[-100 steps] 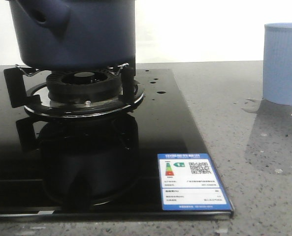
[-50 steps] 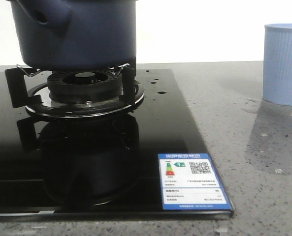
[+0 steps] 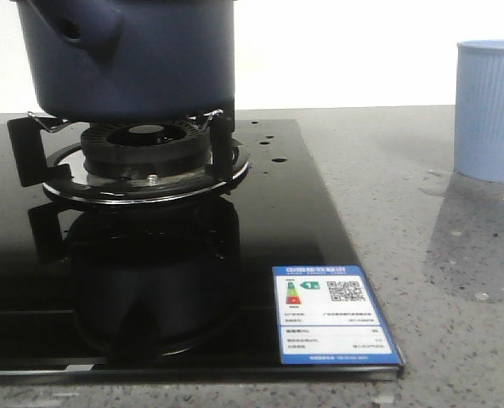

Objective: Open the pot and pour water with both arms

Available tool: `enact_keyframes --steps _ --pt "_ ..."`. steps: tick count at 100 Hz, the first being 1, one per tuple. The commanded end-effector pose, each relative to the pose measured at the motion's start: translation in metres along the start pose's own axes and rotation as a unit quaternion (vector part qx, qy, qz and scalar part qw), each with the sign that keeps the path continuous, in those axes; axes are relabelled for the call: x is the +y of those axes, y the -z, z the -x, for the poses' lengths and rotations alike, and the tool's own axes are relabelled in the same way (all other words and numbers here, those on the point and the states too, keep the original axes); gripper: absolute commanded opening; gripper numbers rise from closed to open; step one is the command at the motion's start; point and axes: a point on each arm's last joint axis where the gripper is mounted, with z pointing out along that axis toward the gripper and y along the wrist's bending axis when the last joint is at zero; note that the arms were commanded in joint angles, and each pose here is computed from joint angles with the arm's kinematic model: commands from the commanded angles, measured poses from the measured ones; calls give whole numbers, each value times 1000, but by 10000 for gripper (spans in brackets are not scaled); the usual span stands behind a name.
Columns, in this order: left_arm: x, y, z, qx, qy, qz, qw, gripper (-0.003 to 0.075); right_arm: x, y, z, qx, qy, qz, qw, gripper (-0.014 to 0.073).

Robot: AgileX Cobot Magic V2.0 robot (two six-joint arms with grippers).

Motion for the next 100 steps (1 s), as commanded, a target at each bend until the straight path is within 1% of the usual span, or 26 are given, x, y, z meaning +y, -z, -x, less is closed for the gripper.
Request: enact_keyframes --steps 1,46,51,57,62,74,76,77,78,79,82,83,84,85,86,89,90,91,92,93,95,96,97,98,99,100 --pt "1 0 10 -18 18 4 1000 -19 -2 -1 16 -52 -4 -3 999 -66" --pt "1 0 9 -17 16 4 1000 -19 -2 -1 16 -52 -4 -3 999 -66" --pt "3 0 9 -17 13 19 1000 -20 -2 -1 16 -52 -4 -3 999 -66" --pt "8 3 10 -25 6 52 998 -19 -2 -1 16 -52 -4 -3 999 -66" --pt "9 6 11 -30 -2 60 998 -19 -2 -1 16 -52 -4 -3 999 -66" --pt "8 13 9 -18 -81 71 994 -19 -2 -1 16 -52 -4 -3 999 -66" --pt "8 14 9 -17 -78 73 994 -19 -2 -1 16 -52 -4 -3 999 -66" --pt "8 14 8 -12 -89 77 993 -19 -2 -1 16 -52 -4 -3 999 -66" --pt "8 15 8 -13 -78 80 994 -19 -2 -1 16 -52 -4 -3 999 -66" --pt "9 15 7 -8 -91 85 992 -19 -2 -1 16 -52 -4 -3 999 -66" --pt "11 17 5 1 -85 96 992 -19 -2 -1 16 -52 -4 -3 999 -66" --pt "12 17 5 1 -66 100 993 -19 -2 -1 16 -52 -4 -3 999 -66" --pt "12 18 4 7 -79 105 991 -19 -2 -1 16 -52 -4 -3 999 -66" --pt "13 18 3 6 -58 110 992 -19 -2 -1 16 -52 -4 -3 999 -66" --pt "14 18 2 13 -72 115 991 -19 -2 -1 16 -52 -4 -3 999 -66" --pt "17 19 -3 23 -61 128 990 -19 -2 -1 16 -52 -4 -3 999 -66" --pt "17 20 -3 22 -40 131 990 -19 -2 -1 16 -52 -4 -3 999 -66" --pt "18 20 -6 29 -53 136 989 -19 -2 -1 16 -52 -4 -3 999 -66" --pt "18 21 -7 28 -33 140 989 -19 -2 -1 16 -52 -4 -3 999 -66" --pt "19 21 -8 35 -45 145 988 -19 -2 -1 16 -52 -4 -3 999 -66" --pt "20 22 -11 36 -24 151 988 -20 -2 -1 16 -52 -4 -3 999 -66" --pt "21 22 -14 42 -33 157 986 -19 -2 -1 16 -52 -4 -3 999 -66" --pt "22 23 -15 40 -16 160 986 -19 -2 -1 16 -52 -4 -3 999 -66" --pt "23 23 -18 45 -24 164 985 -20 -2 -1 16 -52 -4 -3 999 -66" --pt "23 23 -19 41 -10 167 985 -19 -2 -1 16 -52 -4 -3 999 -66" --pt "24 24 -21 43 -15 171 984 -19 -2 -1 16 -52 -4 -3 999 -66"
